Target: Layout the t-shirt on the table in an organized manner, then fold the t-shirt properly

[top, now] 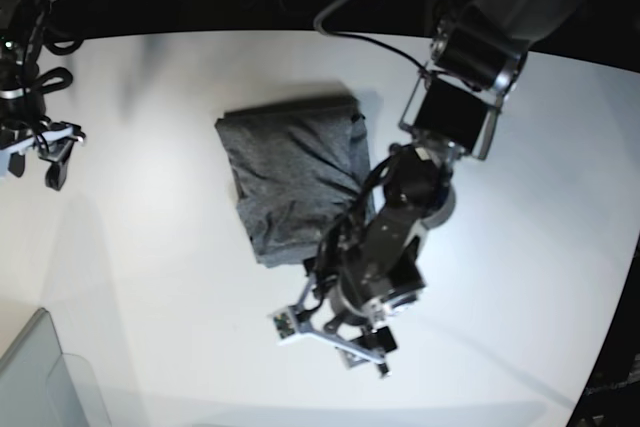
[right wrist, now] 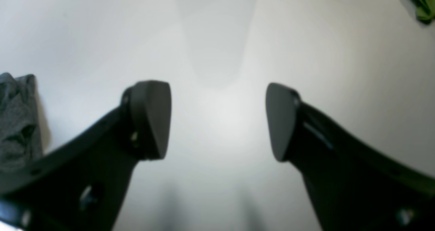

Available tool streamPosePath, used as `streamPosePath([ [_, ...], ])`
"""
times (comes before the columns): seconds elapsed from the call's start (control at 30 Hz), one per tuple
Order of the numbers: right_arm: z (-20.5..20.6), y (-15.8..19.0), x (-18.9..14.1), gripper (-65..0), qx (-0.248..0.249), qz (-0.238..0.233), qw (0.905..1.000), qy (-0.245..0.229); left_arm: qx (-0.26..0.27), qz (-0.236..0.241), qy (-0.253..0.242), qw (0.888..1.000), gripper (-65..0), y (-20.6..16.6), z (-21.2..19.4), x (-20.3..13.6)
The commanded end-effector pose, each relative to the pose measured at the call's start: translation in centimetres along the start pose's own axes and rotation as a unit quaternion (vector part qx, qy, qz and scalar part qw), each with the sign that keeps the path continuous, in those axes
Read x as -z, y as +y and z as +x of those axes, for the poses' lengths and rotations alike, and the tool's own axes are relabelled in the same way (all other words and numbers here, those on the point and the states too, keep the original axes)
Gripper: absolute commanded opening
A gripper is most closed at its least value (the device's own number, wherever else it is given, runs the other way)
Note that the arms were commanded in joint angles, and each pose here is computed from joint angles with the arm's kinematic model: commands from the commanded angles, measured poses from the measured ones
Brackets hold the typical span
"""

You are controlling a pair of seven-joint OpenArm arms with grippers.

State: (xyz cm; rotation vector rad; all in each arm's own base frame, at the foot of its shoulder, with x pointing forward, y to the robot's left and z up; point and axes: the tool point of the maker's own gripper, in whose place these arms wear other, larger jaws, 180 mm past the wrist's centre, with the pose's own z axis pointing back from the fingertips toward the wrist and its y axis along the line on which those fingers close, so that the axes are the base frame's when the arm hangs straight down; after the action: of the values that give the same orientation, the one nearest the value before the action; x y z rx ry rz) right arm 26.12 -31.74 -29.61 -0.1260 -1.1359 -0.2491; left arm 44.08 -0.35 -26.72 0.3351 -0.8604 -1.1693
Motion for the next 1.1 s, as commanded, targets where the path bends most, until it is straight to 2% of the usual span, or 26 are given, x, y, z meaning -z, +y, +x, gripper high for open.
streamPosePath([
  [0.0,1.7,-0.2,-0.2,-21.0,-0.007,0.001,0.9996,-0.028,-0.024,0.032,0.019,0.999,-24.3,1.9,-2.0,-1.3],
  [0.07,0.9,-0.4,-0.6,-21.6,-0.011,-0.001,0.9998,-0.018,-0.086,0.065,0.048,0.993,-29.2,2.9,-6.3,-3.7],
  [0.13,0.3,-0.6,-0.9,-25.6,-0.011,-0.002,0.9999,-0.010,-0.144,0.094,0.075,0.982,-38.2,2.8,-10.6,-6.4],
  [0.23,-1.4,-1.3,-1.5,-37.9,0.015,-0.021,0.9997,0.003,-0.210,0.133,0.131,0.960,-54.9,1.8,-17.5,-10.5],
  [0.3,-2.4,-1.7,-2.2,-48.4,0.049,-0.041,0.9979,0.003,-0.252,0.135,0.189,0.939,-65.0,-0.5,-22.5,-12.5],
  [0.4,-3.4,-2.8,-3.1,-65.0,0.080,-0.070,0.9944,0.006,-0.313,0.126,0.266,0.903,-63.8,-4.6,-28.8,-15.3],
  [0.47,-3.8,-4.1,-3.7,-65.0,0.083,-0.089,0.9925,0.009,-0.350,0.117,0.310,0.876,-64.9,-7.8,-31.9,-17.3],
  [0.57,-6.2,-6.5,-5.0,-65.0,0.107,-0.129,0.9854,0.030,-0.390,0.101,0.347,0.847,-64.9,-12.3,-34.9,-20.1],
  [0.67,-8.5,-8.3,-6.4,-65.0,0.136,-0.165,0.9756,0.047,-0.416,0.071,0.364,0.831,-64.9,-17.0,-35.9,-22.2],
  [0.73,-10.3,-9.1,-7.0,-65.0,0.147,-0.179,0.9705,0.066,-0.429,0.055,0.366,0.824,-64.9,-19.5,-36.1,-23.5],
  [0.9,-17.4,-10.7,-9.1,-65.0,0.181,-0.208,0.9495,0.150,-0.479,0.020,0.344,0.808,-64.9,-25.0,-36.9,-26.0],
  [0.97,-20.1,-10.8,-9.6,-65.0,0.197,-0.214,0.9395,0.180,-0.508,-0.001,0.329,0.796,-64.9,-27.3,-36.8,-25.8],
  [1.07,-23.8,-10.2,-9.8,-65.0,0.211,-0.193,0.9314,0.225,-0.568,-0.030,0.305,0.764,-64.9,-31.8,-37.1,-24.0],
])
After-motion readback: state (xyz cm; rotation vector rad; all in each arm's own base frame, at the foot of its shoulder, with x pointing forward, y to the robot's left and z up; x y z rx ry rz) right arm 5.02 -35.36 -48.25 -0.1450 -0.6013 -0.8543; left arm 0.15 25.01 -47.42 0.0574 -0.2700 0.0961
